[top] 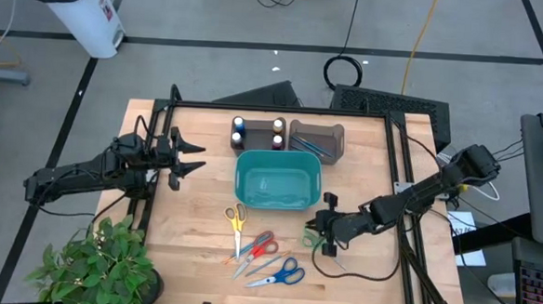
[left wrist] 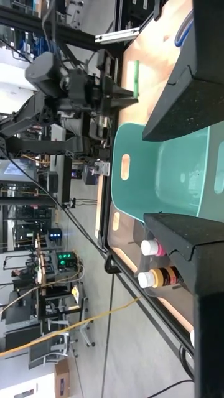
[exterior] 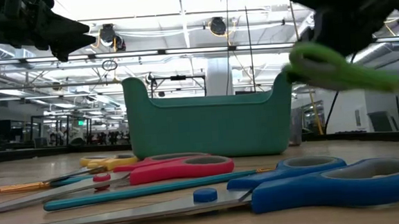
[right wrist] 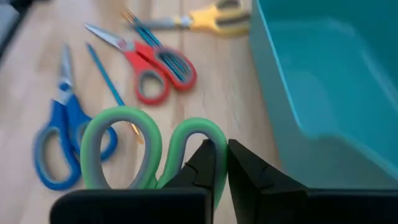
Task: Pick & Place Paint Supplies
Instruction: Put the green scissors into the green bin
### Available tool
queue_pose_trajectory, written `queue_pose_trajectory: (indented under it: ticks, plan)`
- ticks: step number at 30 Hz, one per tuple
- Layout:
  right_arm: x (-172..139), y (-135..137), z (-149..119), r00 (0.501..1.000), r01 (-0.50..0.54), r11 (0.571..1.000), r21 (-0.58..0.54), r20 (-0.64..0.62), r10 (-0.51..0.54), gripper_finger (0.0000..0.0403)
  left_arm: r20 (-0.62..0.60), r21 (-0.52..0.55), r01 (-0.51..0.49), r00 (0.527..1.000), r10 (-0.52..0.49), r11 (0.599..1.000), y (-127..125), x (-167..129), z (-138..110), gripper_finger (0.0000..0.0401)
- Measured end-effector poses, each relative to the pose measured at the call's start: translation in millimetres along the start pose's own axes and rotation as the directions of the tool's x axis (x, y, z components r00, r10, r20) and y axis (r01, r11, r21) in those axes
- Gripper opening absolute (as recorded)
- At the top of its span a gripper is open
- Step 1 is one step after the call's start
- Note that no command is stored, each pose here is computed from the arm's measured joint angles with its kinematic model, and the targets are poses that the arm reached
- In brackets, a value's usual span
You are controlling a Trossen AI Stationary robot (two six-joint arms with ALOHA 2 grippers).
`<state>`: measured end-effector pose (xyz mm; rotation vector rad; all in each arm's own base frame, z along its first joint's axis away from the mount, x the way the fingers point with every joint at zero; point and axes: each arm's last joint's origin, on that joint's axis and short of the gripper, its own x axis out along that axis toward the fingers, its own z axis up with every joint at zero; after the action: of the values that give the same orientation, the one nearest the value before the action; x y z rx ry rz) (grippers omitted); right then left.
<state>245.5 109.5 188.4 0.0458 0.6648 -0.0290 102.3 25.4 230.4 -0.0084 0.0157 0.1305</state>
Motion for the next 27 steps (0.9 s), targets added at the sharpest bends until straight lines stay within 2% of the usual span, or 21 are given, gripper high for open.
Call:
queue_pose_trajectory:
  ticks: [7, 11, 17, 22, 27]
  plan:
    - [-8.1, -0.1, 16.8, 0.990, -0.030, 0.996, -0.079, 0.135, 0.040, 0.0009, -0.001, 0.000, 0.000, 1.000, 0.000, 1.000, 0.0, 0.1, -0.1, 0.0207]
    - [-7.5, -4.9, 24.4, 0.981, -0.011, 0.992, -0.123, 0.190, 0.035, 0.0009, -0.001, 0.000, 0.000, 1.000, 0.000, 1.000, 0.0, 0.1, -0.1, 0.0207]
    - [-2.5, -21.7, 36.3, 0.968, -0.061, 0.990, -0.129, 0.235, 0.090, 0.0009, 0.000, 0.000, 0.000, 1.000, 0.000, 1.000, 0.0, 0.0, -0.1, 0.0207]
    - [-1.0, -35.6, 49.2, 0.937, -0.108, 0.984, -0.144, 0.315, 0.149, 0.0009, -0.001, 0.000, 0.000, 1.000, 0.000, 1.000, 0.0, 0.0, -0.1, 0.0207]
    - [-2.3, -48.3, 62.3, 0.886, -0.145, 0.969, -0.202, 0.409, 0.218, 0.0009, -0.001, 0.000, 0.000, 1.000, 0.000, 1.000, 0.0, 0.1, -0.1, 0.0207]
